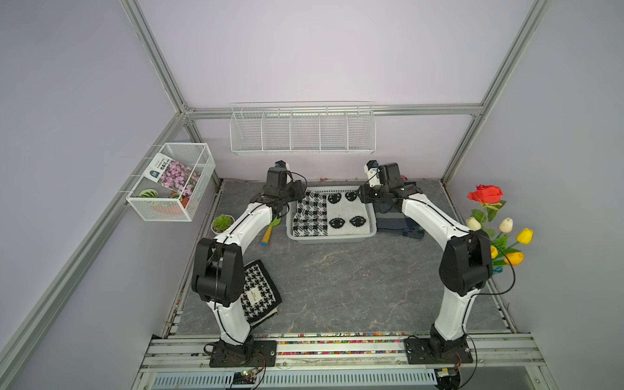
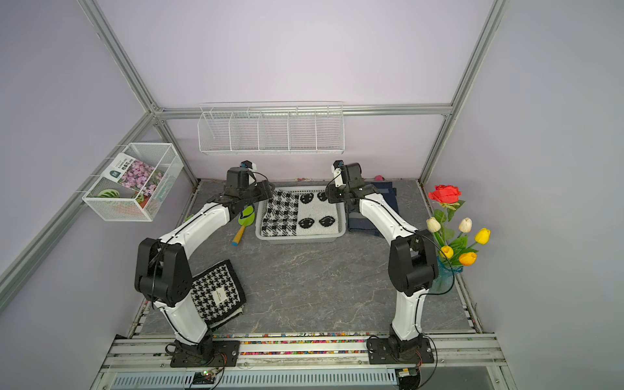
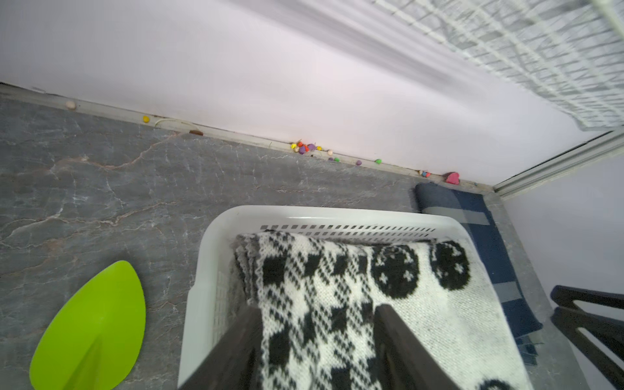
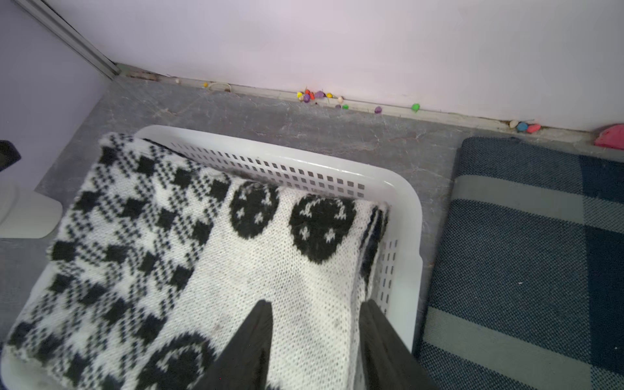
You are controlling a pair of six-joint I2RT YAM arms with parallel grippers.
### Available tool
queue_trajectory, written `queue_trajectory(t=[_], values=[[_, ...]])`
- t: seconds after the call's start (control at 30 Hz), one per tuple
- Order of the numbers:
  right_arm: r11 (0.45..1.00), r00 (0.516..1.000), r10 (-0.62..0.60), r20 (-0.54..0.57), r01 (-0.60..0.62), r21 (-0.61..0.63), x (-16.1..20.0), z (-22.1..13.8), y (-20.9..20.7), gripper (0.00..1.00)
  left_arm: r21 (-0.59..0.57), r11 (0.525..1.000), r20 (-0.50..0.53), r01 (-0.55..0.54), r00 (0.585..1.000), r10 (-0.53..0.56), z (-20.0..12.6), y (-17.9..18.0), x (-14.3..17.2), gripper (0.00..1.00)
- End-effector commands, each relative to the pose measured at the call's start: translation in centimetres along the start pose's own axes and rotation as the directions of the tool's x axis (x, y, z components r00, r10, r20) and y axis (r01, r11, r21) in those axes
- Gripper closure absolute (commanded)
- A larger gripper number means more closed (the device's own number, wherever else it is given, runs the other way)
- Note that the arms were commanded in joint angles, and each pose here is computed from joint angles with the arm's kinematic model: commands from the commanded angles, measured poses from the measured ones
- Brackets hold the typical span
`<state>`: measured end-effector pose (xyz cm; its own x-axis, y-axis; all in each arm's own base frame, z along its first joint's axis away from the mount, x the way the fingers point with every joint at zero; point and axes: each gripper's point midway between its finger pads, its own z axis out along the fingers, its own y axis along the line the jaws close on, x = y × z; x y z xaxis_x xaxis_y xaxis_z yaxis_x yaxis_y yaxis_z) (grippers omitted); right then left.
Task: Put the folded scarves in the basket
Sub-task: Place the scarf in the basket.
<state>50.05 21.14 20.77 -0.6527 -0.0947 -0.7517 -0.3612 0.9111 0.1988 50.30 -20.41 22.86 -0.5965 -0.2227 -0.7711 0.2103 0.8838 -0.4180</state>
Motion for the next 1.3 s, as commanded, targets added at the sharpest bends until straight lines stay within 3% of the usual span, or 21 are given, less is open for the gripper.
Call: queue_trajectory(t=[0.0, 0.17, 0.43, 0.6, 1.0, 1.27], values=[[0.998, 0.999, -0.029, 0.032, 0.031, -0.051, 0.0, -0.6, 2.3, 0.55, 0.072, 0.997, 0.005, -0.026, 1.0, 0.025, 0.0, -2.3, 0.6, 0.43], [0.994, 0.999, -0.034, -0.017, 0.032, -0.101, 1.7, 1.7, 4.4, 0.56, 0.15, 0.988, -0.066, 0.033, 0.998, -0.023, 3.6, -2.8, 3.5, 0.43], [1.0, 0.985, 0.001, -0.171, -0.003, -0.012, 8.3, 6.7, 1.1, 0.61, 0.007, 1.0, -0.133, 0.016, 0.991, -0.015, 9.0, 2.5, 7.5, 0.43], [1.0, 0.984, 0.017, -0.177, -0.014, 0.014, 10.9, 6.8, -0.3, 0.62, -0.028, 0.999, -0.144, 0.025, 0.989, -0.028, 10.5, 4.5, 8.6, 0.44], [1.0, 0.989, -0.001, -0.15, 0.003, 0.012, 9.7, 3.7, 0.3, 0.62, 0.037, 0.999, -0.1, 0.014, 0.995, -0.01, 7.2, 1.5, 5.6, 0.44], [0.998, 0.991, -0.064, -0.119, 0.062, -0.021, 7.8, -2.9, 2.8, 0.57, 0.075, 0.997, -0.038, -0.029, 0.999, 0.032, 1.7, -1.7, 1.6, 0.44]])
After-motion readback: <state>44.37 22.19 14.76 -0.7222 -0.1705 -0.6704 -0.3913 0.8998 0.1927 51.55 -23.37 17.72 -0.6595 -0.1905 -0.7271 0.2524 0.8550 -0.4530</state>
